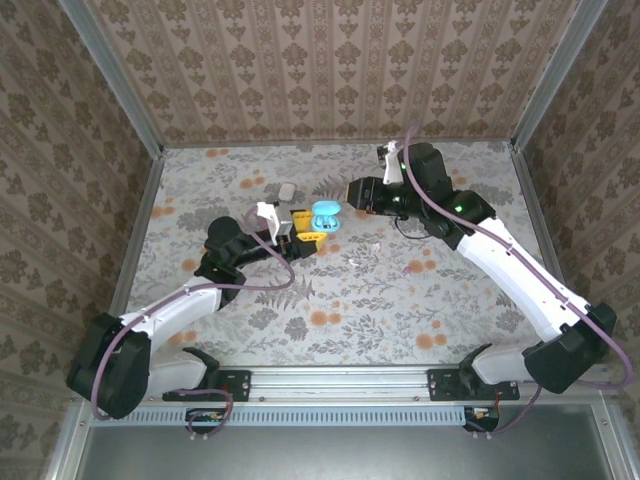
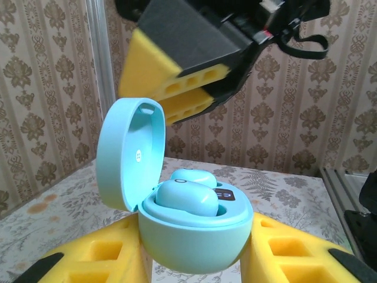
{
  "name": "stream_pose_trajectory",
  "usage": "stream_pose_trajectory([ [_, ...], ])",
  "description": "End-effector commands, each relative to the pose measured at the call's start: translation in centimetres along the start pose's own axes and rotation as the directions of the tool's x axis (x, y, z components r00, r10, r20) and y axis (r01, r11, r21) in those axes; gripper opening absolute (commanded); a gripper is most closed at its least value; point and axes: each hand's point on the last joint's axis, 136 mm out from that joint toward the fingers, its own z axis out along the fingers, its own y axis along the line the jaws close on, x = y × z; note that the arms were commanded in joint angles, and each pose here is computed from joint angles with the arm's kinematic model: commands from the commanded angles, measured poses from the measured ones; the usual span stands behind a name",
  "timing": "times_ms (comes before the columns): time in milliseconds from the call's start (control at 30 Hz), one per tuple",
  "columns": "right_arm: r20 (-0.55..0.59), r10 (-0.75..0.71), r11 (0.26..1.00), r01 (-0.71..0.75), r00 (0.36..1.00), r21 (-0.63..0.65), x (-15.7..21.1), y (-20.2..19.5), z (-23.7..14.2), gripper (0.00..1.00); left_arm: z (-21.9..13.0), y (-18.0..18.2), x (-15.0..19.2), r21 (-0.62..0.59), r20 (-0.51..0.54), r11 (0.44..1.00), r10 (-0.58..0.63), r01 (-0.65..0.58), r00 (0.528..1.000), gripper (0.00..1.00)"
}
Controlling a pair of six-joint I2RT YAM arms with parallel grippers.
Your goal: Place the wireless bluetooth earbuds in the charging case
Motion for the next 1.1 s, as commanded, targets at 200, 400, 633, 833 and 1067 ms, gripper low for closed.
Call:
stream_pose_trajectory([
  [200,-0.162,0.021,0.983,-0.05,0.987,-0.179,1.1,3.0,2.6,0.4,0.7,-0.5,-0.8,0.045,-0.001,0.999,0.03,-0.03,1.0,0.37],
  [400,-0.201,0.001,0.976,-0.045,0.98,-0.212,2.8,3.2,1.6,0.41,0.7,0.3,-0.7,-0.001,-0.002,0.999,0.032,-0.032,0.999,0.37],
  [633,-0.212,-0.003,0.973,-0.046,0.977,-0.226,4.6,2.8,-0.2,0.42,0.8,0.7,-1.0,-0.019,0.007,0.999,0.032,-0.032,0.999,0.37],
  [833,-0.2,0.098,0.952,-0.15,0.975,-0.267,4.9,2.7,-0.1,0.52,0.6,0.8,-1.3,-0.032,0.021,0.999,0.041,-0.041,0.999,0.37],
  [1067,-0.209,0.236,0.896,-0.295,0.949,-0.332,4.7,3.2,0.9,0.61,0.5,0.9,-2.6,-0.054,0.073,0.998,0.045,-0.041,0.996,0.38],
])
